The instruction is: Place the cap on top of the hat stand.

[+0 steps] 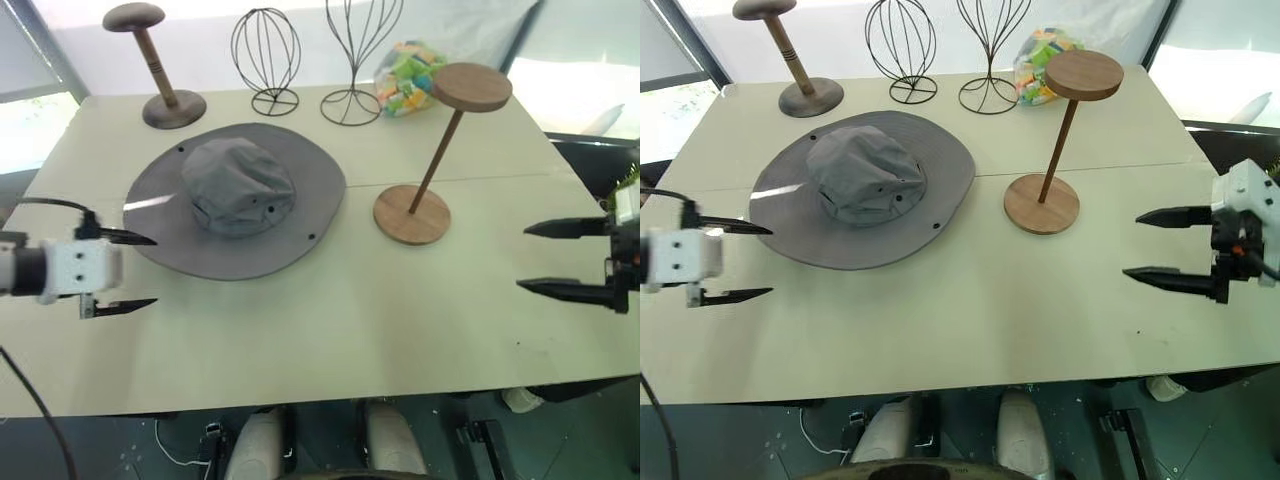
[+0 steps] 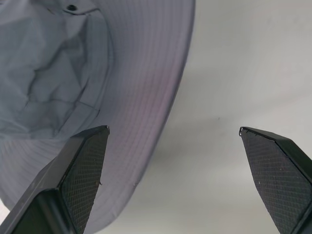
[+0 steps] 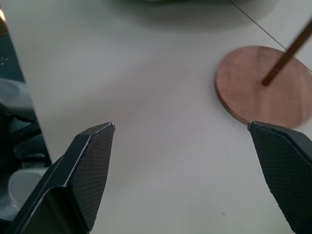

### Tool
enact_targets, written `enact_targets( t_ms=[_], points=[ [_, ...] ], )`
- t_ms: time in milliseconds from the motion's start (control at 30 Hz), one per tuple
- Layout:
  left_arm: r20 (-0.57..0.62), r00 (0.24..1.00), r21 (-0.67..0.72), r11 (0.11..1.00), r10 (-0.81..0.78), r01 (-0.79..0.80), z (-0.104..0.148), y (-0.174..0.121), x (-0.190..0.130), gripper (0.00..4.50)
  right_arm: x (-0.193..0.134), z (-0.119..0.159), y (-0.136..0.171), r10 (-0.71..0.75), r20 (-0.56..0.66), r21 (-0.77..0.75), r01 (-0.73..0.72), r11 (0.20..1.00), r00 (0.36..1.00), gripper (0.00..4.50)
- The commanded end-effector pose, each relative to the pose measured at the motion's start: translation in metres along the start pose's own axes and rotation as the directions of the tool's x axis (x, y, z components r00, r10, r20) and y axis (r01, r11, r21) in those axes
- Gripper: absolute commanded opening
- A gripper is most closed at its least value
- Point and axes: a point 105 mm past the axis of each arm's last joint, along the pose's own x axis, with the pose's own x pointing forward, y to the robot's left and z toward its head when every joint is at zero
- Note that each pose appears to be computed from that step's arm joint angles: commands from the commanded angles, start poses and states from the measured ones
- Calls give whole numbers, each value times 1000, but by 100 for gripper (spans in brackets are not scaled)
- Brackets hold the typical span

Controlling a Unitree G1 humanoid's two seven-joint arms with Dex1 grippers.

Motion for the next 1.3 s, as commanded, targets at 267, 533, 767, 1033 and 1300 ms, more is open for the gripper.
enact_targets(
  t_ms=[267,533,767,1033,1300],
  points=[
    [80,981,223,956,178,-192,-3,19,70,448,-1,32,27,-23,79,-41,26,999,997,450],
    [116,929,230,900,353,-370,2,47,103,448,-2,38,29,-54,103,-35,58,998,993,450],
    [145,921,201,901,361,-385,10,52,126,359,-3,47,25,-72,119,-58,79,995,990,450],
    [229,872,5,895,433,-446,35,80,116,2,-14,59,11,-155,185,-11,160,987,970,450],
    [434,748,-275,864,502,-421,111,138,75,2,-34,65,3,-249,201,6,253,967,947,450]
  ],
)
